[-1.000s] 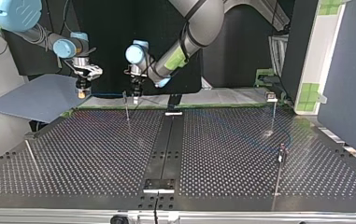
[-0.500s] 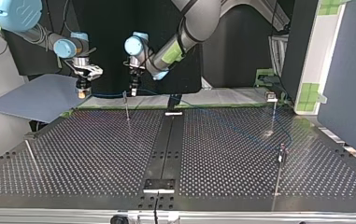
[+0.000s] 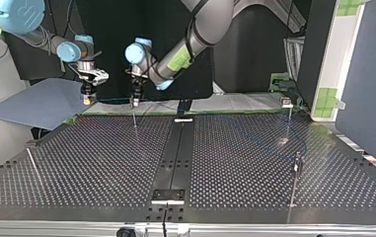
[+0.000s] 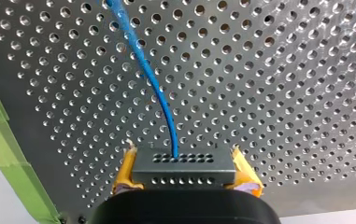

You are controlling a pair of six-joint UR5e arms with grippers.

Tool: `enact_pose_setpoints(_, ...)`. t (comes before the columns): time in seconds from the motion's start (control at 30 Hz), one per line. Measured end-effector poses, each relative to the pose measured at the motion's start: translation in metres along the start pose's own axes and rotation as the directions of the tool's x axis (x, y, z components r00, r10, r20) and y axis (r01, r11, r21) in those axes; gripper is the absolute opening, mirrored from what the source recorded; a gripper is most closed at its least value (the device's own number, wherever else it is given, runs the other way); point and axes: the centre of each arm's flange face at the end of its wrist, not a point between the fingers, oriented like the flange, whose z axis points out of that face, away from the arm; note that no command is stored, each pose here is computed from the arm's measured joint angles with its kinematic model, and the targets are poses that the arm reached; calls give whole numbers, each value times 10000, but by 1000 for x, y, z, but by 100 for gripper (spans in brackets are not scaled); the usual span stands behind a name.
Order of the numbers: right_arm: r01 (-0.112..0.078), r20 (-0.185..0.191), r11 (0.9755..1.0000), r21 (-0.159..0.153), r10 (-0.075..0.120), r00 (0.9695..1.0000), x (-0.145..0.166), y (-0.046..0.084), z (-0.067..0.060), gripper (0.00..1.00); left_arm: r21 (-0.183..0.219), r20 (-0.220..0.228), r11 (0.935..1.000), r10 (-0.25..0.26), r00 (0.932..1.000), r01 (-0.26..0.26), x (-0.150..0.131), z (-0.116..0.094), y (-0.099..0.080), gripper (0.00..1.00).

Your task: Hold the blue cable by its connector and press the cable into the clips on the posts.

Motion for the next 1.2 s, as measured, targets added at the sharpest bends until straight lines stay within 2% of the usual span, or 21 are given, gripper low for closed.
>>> enact_pose_setpoints(0.13,-8,6,10000,5,8,10000,0,0,0,0,189,-160,9997,175,9997,-172,4,-14,-9,0)
enact_pose_setpoints(0.3,-14,22,10000,16,14,10000,-1,0,0,0,523,-341,9980,370,9987,-352,14,-41,-23,0)
enact_pose_setpoints(0.43,0,45,10000,56,0,10000,-3,-1,-1,0,538,-389,9981,315,9987,-294,25,-52,-21,0)
enact_pose_setpoints(0.53,-3,77,10000,84,2,10000,-5,-2,-1,0,466,-327,9987,213,9992,-198,29,-50,-15,0)
enact_pose_setpoints(0.83,-16,135,9999,115,14,9999,-10,-3,-2,0,314,35,9994,-137,9999,135,24,-27,-7,0)
enact_pose_setpoints(1.2,-22,165,9999,117,20,9999,-12,-3,-2,0,326,-396,9995,51,9992,-38,59,-22,-3,0)
